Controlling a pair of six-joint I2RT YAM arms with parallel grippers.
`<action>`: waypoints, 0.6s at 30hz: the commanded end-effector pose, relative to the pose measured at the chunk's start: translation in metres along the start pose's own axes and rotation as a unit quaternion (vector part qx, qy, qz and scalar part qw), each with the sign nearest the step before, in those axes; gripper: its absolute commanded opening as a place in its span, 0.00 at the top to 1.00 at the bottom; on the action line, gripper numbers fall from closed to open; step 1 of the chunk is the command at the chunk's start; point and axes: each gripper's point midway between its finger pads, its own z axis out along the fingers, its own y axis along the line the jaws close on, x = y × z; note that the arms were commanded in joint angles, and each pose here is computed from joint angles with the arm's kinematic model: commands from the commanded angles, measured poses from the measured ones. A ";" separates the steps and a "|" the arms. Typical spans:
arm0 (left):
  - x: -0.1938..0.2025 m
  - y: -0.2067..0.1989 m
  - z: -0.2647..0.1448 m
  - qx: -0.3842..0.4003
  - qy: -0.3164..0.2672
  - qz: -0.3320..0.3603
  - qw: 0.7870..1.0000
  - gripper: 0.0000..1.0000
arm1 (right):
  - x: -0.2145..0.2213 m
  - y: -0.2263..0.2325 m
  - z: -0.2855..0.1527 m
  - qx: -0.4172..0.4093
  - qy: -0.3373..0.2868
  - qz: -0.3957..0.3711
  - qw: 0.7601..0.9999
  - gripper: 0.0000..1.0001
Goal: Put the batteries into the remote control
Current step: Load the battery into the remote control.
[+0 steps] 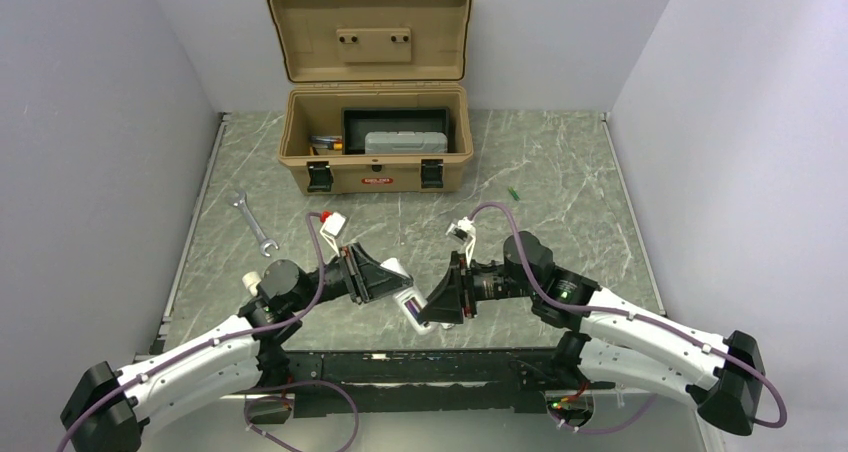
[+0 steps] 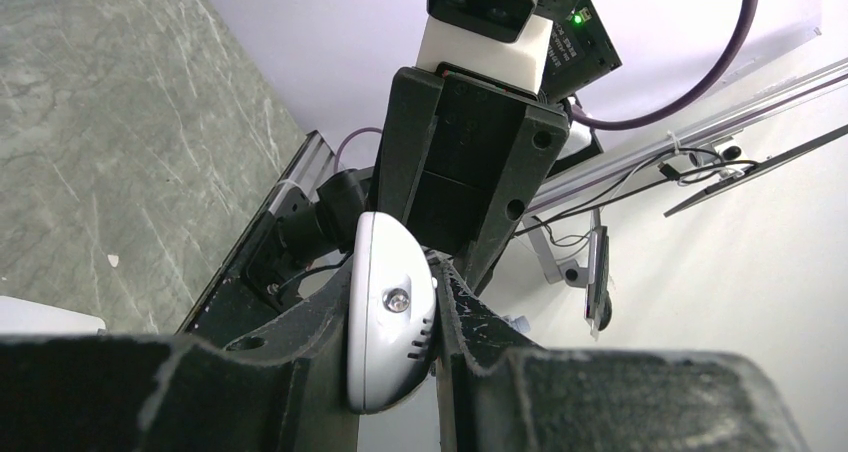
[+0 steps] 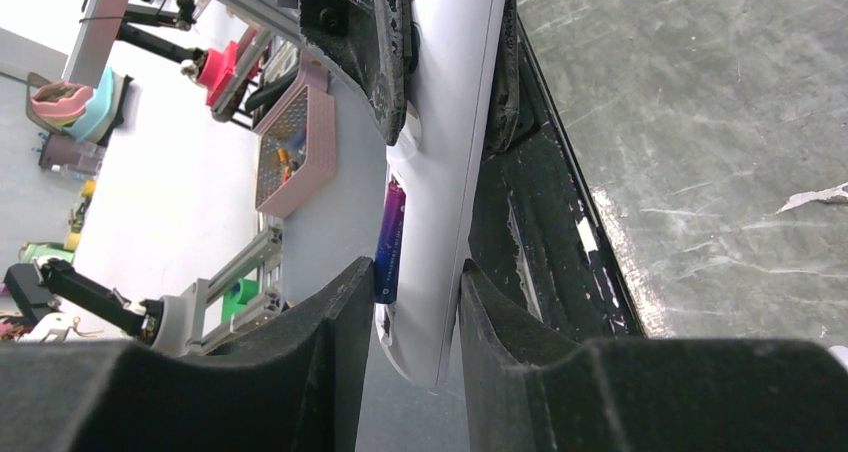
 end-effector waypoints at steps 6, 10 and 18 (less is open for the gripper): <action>-0.015 -0.025 0.000 0.037 -0.030 0.018 0.999 1.00 | 0.000 -0.004 0.004 0.001 0.002 -0.004 1.000 0.71; -0.015 -0.024 0.001 0.033 -0.031 0.017 0.999 1.00 | 0.001 -0.007 0.005 0.009 0.007 -0.006 1.000 0.76; -0.019 -0.018 0.003 0.015 -0.040 0.015 0.999 1.00 | 0.002 -0.011 0.010 0.015 0.023 -0.012 1.000 0.81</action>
